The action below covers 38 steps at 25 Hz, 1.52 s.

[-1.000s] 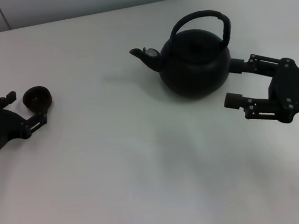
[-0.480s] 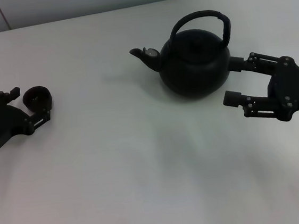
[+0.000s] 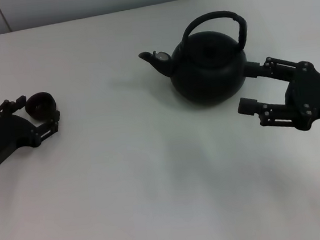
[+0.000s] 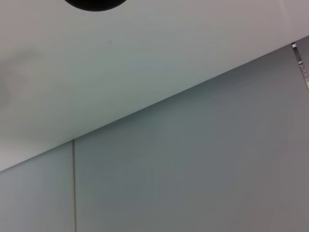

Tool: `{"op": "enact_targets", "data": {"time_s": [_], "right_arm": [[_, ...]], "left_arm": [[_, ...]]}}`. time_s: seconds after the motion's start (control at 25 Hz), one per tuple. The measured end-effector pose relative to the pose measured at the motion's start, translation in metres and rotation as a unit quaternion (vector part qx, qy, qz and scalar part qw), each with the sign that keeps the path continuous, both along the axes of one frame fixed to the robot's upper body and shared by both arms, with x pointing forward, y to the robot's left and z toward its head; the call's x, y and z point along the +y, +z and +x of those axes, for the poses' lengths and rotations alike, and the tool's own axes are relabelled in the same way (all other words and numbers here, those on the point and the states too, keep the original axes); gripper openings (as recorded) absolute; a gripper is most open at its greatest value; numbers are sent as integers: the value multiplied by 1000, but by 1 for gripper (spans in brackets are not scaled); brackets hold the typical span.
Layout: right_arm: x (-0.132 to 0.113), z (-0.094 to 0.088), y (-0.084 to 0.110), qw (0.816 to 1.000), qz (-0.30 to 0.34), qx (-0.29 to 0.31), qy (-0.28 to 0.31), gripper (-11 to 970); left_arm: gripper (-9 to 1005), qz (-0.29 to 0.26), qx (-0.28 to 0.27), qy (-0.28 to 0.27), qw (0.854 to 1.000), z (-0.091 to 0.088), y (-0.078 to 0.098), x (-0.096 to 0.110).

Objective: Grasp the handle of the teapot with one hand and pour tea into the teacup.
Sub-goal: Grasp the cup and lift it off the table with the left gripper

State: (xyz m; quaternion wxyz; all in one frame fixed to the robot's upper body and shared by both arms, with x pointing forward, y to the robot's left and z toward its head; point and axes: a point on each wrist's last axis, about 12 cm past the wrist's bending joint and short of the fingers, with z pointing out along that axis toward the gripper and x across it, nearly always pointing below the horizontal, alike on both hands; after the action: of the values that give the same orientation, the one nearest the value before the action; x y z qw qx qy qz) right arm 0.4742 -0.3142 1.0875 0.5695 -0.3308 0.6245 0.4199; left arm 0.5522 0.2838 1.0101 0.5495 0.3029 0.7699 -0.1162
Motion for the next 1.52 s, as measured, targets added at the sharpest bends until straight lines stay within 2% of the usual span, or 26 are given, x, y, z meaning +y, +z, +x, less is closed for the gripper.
{"op": "enact_targets", "data": {"time_s": [1.52], "right_arm": [[0,1,1,1000,2,-2,-1,791]], "left_arm": [[836,5,3,3,1000,1,-1,0]]}}
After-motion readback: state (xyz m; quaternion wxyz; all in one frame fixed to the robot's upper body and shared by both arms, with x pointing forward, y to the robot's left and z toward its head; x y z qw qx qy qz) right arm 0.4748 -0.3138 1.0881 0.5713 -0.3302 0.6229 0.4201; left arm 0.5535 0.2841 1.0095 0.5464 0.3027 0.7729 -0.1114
